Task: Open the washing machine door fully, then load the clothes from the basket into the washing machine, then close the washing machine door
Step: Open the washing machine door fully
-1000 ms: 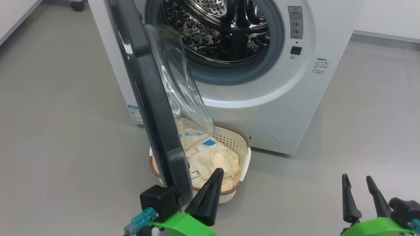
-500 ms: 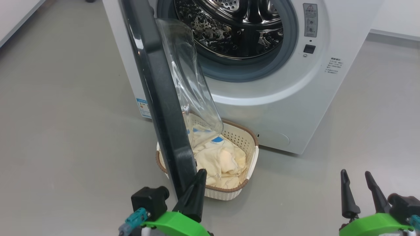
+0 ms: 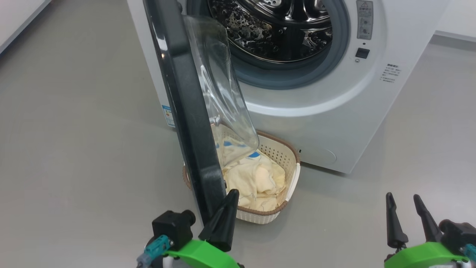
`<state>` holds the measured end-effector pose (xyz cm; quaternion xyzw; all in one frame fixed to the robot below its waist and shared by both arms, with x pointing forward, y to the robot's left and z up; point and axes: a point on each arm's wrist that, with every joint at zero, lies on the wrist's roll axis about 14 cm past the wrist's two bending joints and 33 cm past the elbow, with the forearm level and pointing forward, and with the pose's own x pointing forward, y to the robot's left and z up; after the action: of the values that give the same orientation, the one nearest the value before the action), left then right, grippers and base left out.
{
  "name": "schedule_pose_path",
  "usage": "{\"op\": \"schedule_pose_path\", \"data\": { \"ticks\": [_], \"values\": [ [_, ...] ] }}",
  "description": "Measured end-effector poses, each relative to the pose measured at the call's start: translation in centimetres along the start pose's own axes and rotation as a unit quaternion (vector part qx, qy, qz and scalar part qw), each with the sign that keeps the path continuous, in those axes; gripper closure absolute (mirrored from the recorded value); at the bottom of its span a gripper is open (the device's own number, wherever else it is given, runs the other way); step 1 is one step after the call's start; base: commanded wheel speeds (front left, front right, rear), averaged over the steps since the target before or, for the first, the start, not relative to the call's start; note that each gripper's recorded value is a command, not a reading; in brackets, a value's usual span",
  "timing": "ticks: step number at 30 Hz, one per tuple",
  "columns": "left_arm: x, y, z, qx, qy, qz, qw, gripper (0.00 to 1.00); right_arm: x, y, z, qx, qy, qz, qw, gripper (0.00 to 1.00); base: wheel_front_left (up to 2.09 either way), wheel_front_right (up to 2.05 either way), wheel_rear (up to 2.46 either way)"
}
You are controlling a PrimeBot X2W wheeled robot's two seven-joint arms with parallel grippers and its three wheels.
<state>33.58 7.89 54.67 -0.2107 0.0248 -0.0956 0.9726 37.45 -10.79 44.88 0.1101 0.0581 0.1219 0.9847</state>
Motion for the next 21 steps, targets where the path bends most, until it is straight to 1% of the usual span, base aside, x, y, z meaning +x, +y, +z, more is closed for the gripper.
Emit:
{"op": "schedule_pose_path", "data": {
  "ticks": [9,13,21],
  "values": [
    [-0.4,1.1,0.4,0.007,-0.005,0.021,1.0,1.0,1.0,1.2,-0.6,0.001,0.01,0.021,1.0,0.0,0.0,0.0,0.0],
    [-0.8,2.2,0.7,0.008,-0.01,0.041,0.999,1.0,2.2,2.6,-0.7,0.003,0.011,0.043,0.999,0.0,0.0,0.0,0.0],
    [-1.8,4.7,1.4,0.015,-0.021,0.087,0.996,1.0,3.2,4.3,-1.5,0.003,0.022,0.07,0.997,0.0,0.0,0.0,0.0]
  ]
}}
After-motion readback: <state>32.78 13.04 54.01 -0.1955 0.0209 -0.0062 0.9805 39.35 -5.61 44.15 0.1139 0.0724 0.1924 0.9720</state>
